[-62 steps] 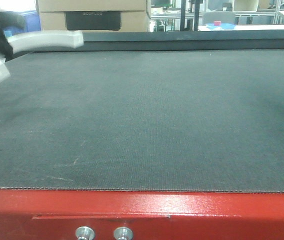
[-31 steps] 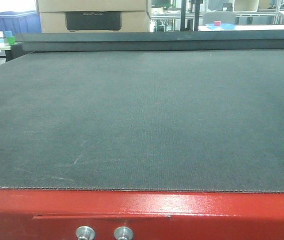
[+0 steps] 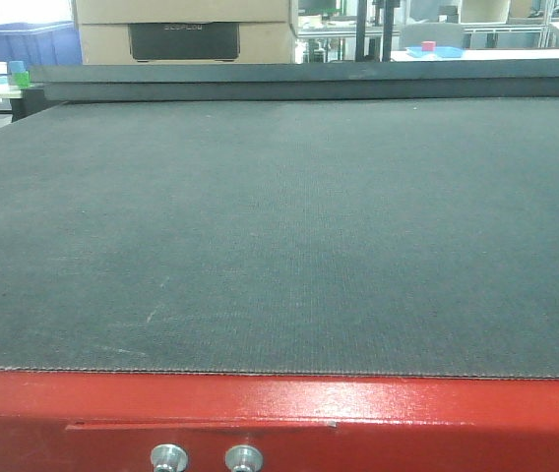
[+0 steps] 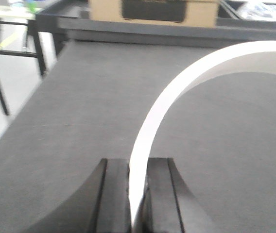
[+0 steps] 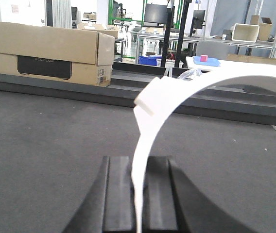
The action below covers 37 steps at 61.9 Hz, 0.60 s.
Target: Grab PVC pipe and place in blue bin
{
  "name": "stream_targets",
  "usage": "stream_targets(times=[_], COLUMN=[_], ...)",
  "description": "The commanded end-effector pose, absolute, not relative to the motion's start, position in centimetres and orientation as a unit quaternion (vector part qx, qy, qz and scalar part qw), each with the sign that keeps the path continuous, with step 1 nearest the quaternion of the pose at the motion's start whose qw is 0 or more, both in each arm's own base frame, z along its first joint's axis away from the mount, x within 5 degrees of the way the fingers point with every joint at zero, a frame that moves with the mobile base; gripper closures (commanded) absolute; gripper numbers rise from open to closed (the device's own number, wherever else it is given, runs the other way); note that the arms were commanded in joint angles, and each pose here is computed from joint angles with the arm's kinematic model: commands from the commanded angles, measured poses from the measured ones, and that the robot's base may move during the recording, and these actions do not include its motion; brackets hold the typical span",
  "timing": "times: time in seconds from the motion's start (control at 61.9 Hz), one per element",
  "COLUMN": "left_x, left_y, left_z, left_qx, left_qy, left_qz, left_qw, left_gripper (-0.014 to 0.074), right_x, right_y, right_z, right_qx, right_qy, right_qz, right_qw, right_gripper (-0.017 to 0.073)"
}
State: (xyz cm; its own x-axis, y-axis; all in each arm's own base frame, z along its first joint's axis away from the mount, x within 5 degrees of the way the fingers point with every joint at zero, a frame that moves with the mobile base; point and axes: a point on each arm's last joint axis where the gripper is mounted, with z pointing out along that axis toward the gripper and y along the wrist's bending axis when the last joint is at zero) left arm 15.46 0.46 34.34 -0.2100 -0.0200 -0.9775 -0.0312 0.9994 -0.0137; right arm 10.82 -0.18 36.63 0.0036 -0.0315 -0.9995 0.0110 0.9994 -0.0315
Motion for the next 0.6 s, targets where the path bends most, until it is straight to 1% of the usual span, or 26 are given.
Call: stream_targets(times=[0.0,0.194,0.581], left_x=[13.9,12.2,12.2], left_y=[1.1,1.3,1.2], left_z=[34.4,34.7,34.6], left_qx=[-0.035,-0.045,-0.051], left_qy=[0.763,0.748,0.747], left_qz=[0.018,0.028,0.020], left_qw=[0.645,0.662,0.662], left_gripper=[0.0704,0.0704,0.0704], right_x=[10.4,10.3,10.3], right_y=[-0.2,-0.2,-0.2], right_z=[36.6,36.6,36.6], right_qx=[-0.012,-0.012,-0.012], right_qy=[0.694,0.692,0.692], right_qz=[-0.024,-0.024,-0.024], right_qw=[0.720,0.721,0.721], right_gripper=[0.0728,0.0728,0.0728])
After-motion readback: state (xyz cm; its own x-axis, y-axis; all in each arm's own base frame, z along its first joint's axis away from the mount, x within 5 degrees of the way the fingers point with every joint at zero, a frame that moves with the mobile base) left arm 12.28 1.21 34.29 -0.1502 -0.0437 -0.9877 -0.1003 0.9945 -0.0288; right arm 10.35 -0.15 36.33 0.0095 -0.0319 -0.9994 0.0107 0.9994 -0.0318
